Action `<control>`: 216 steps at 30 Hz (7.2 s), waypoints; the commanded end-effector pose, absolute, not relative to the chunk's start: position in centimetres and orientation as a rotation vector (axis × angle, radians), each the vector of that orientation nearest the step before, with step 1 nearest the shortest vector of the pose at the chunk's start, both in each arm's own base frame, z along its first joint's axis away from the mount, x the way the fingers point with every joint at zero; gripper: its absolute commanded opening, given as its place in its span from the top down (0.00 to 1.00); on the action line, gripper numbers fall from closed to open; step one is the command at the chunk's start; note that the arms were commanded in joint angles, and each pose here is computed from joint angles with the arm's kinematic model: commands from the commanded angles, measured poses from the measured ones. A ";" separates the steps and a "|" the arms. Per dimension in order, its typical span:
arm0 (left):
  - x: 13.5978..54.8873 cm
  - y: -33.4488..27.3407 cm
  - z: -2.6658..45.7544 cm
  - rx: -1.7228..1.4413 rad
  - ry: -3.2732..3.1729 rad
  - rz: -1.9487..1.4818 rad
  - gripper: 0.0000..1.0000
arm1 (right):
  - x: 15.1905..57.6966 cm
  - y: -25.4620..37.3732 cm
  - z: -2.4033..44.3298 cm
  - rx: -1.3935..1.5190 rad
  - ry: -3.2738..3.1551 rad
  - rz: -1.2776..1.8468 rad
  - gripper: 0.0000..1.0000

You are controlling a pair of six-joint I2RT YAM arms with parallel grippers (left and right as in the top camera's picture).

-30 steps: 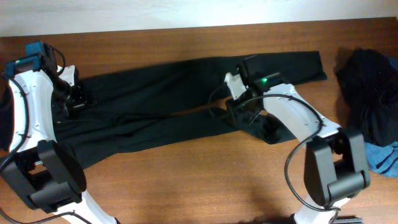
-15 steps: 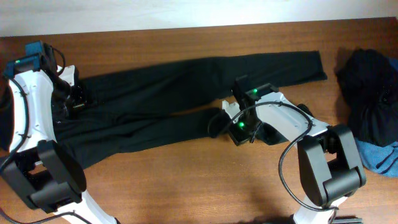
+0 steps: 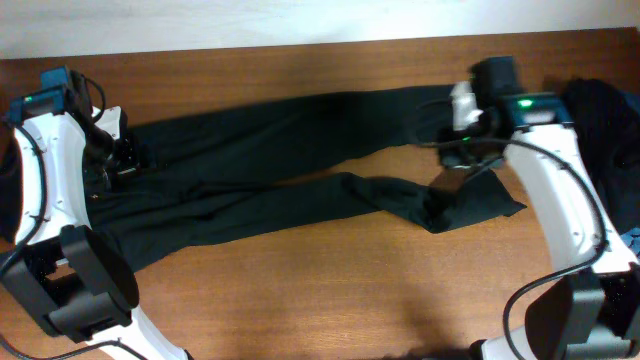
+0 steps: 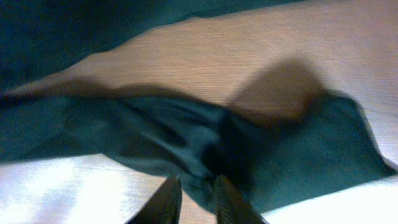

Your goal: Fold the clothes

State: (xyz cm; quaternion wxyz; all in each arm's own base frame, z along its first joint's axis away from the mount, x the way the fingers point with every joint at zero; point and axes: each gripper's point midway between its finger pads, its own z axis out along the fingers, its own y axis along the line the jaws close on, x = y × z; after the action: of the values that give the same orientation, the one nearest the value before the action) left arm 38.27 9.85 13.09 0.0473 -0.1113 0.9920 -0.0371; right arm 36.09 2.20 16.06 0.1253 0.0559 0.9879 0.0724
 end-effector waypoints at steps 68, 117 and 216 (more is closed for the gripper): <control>38.3 9.9 14.2 -0.305 3.000 -0.102 0.01 | 35.6 -4.7 11.2 0.801 3.034 -0.224 0.96; 38.3 9.8 14.2 -0.305 3.000 -0.102 0.01 | 33.6 -4.9 11.0 0.731 2.450 0.315 0.96; 38.3 9.8 14.2 -0.304 3.000 -0.102 0.01 | 28.8 -17.7 6.1 1.316 2.631 0.041 0.37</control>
State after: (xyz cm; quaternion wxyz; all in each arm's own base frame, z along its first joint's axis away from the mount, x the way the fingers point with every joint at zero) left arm 38.27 9.85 13.09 0.0471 -0.1111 0.9920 -0.0371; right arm 29.23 -16.73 5.71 0.0985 0.4244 0.9000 0.0137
